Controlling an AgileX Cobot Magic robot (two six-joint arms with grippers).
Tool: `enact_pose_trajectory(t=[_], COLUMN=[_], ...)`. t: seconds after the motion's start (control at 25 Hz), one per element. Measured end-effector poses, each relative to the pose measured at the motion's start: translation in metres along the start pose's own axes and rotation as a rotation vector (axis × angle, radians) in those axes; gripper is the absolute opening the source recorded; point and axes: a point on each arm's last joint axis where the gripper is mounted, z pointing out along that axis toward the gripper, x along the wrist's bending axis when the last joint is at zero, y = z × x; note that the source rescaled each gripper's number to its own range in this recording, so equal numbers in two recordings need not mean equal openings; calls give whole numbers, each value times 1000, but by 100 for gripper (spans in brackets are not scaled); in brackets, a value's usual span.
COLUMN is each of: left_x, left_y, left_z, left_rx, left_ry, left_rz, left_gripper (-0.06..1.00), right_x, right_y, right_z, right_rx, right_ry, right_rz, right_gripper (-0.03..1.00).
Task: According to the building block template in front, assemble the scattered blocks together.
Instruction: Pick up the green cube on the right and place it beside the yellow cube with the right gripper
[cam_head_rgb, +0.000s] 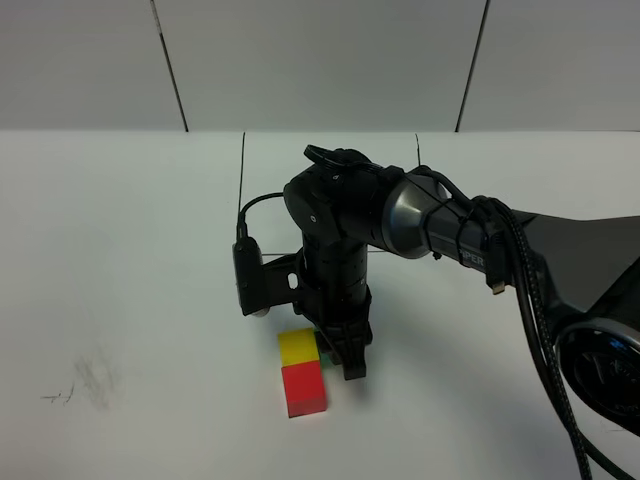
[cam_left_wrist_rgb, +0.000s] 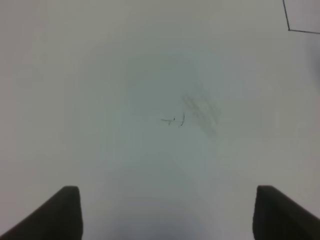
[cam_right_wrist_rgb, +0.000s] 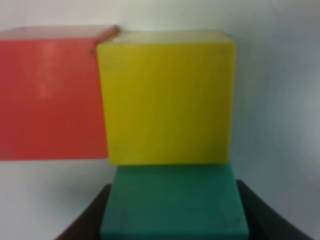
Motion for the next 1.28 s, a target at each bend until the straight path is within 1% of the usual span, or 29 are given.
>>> enact_pose_trajectory(t=[0.24,0.68,1.0,1.28], left_x=[0,0,0,0], left_y=[0,0,0,0], left_z=[0,0,0,0], left_rx=[0,0,0,0], left_ry=[0,0,0,0], left_rz=[0,0,0,0], left_gripper=[100,100,100,100], right_x=[0,1,1,1], right_y=[0,0,0,1], right_z=[0,0,10,15], right_rx=[0,4,8,11], right_ry=[0,7,32,37], right_rz=[27,28,32,32], right_gripper=[50,50,50,50])
